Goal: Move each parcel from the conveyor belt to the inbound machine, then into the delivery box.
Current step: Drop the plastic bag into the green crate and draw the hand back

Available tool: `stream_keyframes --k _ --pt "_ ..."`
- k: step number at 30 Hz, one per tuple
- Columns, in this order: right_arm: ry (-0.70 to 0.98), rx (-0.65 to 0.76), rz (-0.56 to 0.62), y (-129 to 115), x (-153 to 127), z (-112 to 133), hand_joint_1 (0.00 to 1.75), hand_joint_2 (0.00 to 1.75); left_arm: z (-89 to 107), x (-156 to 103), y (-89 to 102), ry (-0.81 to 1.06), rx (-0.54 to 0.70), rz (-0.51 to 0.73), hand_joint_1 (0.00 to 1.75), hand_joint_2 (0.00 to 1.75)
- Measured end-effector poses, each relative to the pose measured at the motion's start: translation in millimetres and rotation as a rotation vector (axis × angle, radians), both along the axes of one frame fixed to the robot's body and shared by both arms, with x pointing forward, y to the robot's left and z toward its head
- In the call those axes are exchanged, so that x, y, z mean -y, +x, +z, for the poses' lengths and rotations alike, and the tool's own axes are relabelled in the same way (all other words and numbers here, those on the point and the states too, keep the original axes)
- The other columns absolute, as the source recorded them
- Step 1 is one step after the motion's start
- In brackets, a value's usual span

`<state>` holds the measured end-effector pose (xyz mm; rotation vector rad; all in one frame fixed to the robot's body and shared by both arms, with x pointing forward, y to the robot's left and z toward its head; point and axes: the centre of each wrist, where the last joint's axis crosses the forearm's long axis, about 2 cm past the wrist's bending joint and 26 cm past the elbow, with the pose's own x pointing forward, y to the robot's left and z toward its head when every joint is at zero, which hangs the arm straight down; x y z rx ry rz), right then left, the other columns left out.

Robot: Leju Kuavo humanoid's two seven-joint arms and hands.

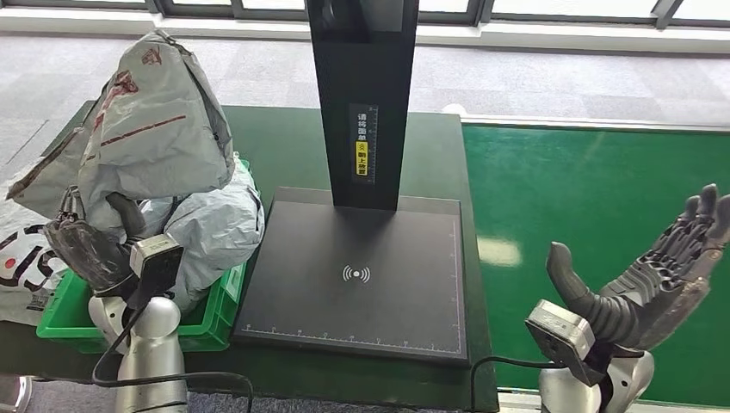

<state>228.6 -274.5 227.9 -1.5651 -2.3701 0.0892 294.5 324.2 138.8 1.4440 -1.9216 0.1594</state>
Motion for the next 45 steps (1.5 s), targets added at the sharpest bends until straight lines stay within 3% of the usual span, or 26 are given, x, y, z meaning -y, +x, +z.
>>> stream_keyframes --k 10,11,14,15,18,37,45 --pt "0.006 -0.010 -0.009 0 -1 1 0.00 1.75 -17.5 -19 -4.1 -0.005 -0.099 0.092 1.75 1.75" --pt "0.006 -0.011 -0.010 0 -1 1 0.00 1.75 -19.0 -21 -4.7 -0.004 -0.109 0.102 1.57 1.75" --pt "0.006 -0.013 -0.012 0 -1 1 0.00 1.75 -23.4 -23 -5.4 -0.014 -0.137 0.121 0.56 1.75" --pt "0.007 -0.014 -0.012 0 -1 1 0.00 1.75 -24.7 -24 -5.1 -0.021 -0.148 0.126 0.30 1.75" --pt "0.008 -0.018 -0.015 0 -1 1 0.00 1.75 -28.5 -22 -3.6 -0.044 -0.182 0.131 0.00 1.75" --pt "0.008 -0.019 -0.016 0 -1 1 0.00 1.75 -37.5 -14 -1.0 -0.140 -0.160 0.116 0.00 1.75" --pt "0.007 -0.018 -0.016 0 -1 1 0.00 1.75 -28.5 -11 -5.2 -0.269 0.008 0.112 0.00 1.75"
